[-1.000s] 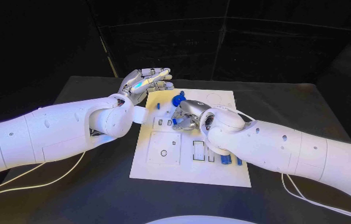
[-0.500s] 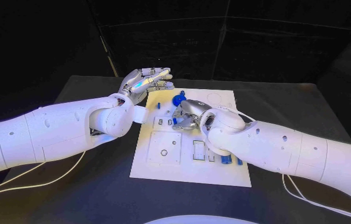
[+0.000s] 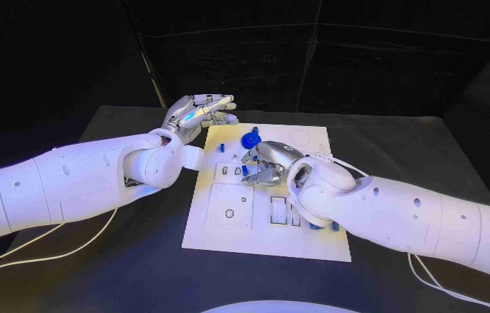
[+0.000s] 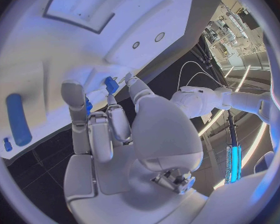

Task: Assemble the parts on the task board

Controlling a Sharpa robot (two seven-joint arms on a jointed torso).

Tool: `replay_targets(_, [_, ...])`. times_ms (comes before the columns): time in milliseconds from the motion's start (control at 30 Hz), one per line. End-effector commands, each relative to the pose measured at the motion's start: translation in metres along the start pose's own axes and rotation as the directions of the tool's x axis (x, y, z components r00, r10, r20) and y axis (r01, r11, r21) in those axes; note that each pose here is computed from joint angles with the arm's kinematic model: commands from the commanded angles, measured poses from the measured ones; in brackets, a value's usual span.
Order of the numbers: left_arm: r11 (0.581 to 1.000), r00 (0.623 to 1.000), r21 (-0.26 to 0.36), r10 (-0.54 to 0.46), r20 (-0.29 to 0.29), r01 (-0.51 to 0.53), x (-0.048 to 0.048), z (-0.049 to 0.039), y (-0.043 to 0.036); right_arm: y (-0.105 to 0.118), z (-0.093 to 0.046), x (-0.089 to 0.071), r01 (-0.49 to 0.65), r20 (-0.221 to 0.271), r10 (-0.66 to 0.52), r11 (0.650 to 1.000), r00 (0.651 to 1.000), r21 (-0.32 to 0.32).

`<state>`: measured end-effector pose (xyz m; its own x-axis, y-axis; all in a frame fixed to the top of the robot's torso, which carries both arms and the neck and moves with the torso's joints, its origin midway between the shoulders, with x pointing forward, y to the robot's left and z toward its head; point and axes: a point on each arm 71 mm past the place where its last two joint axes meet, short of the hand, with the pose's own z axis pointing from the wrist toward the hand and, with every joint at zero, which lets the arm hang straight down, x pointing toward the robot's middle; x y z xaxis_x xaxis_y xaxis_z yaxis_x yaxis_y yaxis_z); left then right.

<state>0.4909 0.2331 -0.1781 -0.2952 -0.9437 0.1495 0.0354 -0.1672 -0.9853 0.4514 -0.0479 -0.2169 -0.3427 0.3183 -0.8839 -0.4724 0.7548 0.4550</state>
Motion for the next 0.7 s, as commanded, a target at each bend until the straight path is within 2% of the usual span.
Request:
replay_targets(33, [1.000, 1.000, 0.015, 0.002, -0.024, -0.001, -0.0061, 0.0014, -0.0022, 0.005, -0.010, -0.008, -0.029, 0.053, 0.035, 0.994, 0.998, -0.103])
replay_targets(233, [0.998, 0.997, 0.009, 0.066, -0.042, -0.066, -0.0189, 0.0041, -0.0035, -0.001, -0.028, -0.029, -0.025, 0.121, 0.046, 0.985, 0.992, -0.170])
replay_targets(367, [0.995, 0.993, -0.003, 0.098, -0.062, -0.099, -0.0206, 0.0054, -0.0026, -0.004, -0.032, -0.042, -0.020, 0.156, 0.049, 0.983, 0.987, -0.181])
replay_targets(567, [0.979, 0.976, -0.053, 0.188, -0.113, -0.195, -0.0200, 0.0046, 0.0014, -0.010, -0.043, -0.059, -0.060, 0.170, 0.093, 0.980, 0.981, -0.188])
replay_targets(700, [0.953, 0.952, -0.137, 0.244, -0.185, -0.271, -0.0181, 0.0001, 0.0076, -0.019, -0.051, -0.077, -0.142, 0.153, 0.171, 0.973, 0.973, -0.182])
